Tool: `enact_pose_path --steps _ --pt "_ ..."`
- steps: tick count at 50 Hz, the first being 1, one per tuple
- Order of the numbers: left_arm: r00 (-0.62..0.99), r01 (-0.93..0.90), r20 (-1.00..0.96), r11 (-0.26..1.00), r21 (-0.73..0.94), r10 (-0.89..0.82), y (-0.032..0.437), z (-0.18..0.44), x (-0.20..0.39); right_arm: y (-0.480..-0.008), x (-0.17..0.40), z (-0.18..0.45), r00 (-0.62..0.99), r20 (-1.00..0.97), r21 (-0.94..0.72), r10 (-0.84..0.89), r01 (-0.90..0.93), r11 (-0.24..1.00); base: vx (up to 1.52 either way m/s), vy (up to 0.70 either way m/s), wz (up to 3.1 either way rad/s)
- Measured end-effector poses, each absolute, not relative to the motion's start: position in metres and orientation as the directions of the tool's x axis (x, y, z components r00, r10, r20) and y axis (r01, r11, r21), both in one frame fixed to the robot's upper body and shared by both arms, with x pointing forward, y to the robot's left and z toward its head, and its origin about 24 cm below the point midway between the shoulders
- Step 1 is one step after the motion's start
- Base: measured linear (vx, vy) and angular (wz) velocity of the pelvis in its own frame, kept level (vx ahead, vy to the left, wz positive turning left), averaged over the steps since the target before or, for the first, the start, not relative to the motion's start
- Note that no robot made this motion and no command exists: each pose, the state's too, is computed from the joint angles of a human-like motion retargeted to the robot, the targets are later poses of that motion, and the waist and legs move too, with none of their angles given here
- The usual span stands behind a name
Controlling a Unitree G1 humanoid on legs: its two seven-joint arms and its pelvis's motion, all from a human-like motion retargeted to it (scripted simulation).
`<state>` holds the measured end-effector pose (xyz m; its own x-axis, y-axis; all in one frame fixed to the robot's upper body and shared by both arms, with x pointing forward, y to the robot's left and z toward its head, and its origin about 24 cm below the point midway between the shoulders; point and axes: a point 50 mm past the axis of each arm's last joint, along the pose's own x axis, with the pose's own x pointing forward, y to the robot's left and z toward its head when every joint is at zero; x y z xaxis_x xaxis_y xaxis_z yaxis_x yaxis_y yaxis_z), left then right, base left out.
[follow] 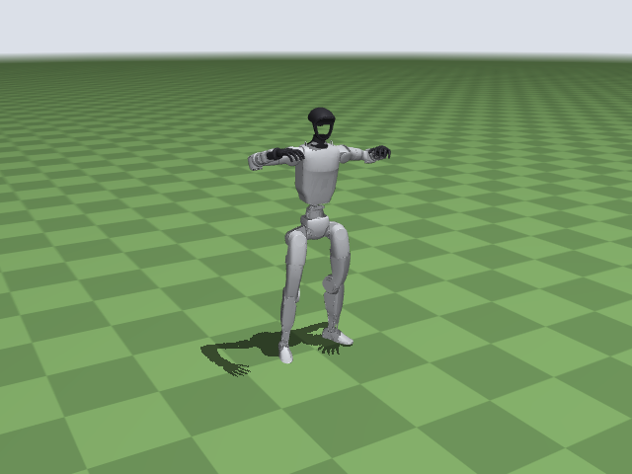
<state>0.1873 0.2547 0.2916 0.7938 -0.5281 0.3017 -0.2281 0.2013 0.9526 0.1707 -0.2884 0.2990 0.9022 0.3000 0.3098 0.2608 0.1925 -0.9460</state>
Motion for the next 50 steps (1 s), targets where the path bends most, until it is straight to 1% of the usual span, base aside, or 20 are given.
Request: enact_pose_path --steps 13,25,50 --pt "0.8 -0.221 0.288 0.188 0.957 -0.526 0.2554 0.2936 0.189 -0.2887 0.1669 0.3014 0.912 0.286 -0.955 0.295 0.246 0.165 0.0 0.0 0.0" --pt "0.814 -0.223 0.289 0.188 0.956 -0.503 0.2606 0.2948 0.1902 -0.2878 0.1681 0.3009 0.915 0.271 -0.959 0.3 0.23 0.165 0.0 0.0 0.0" --pt "0.819 -0.222 0.28 0.173 0.96 -0.501 0.2619 0.2941 0.187 -0.2957 0.1619 0.304 0.921 0.289 -0.955 0.26 0.26 0.141 0.0 0.0 0.0"
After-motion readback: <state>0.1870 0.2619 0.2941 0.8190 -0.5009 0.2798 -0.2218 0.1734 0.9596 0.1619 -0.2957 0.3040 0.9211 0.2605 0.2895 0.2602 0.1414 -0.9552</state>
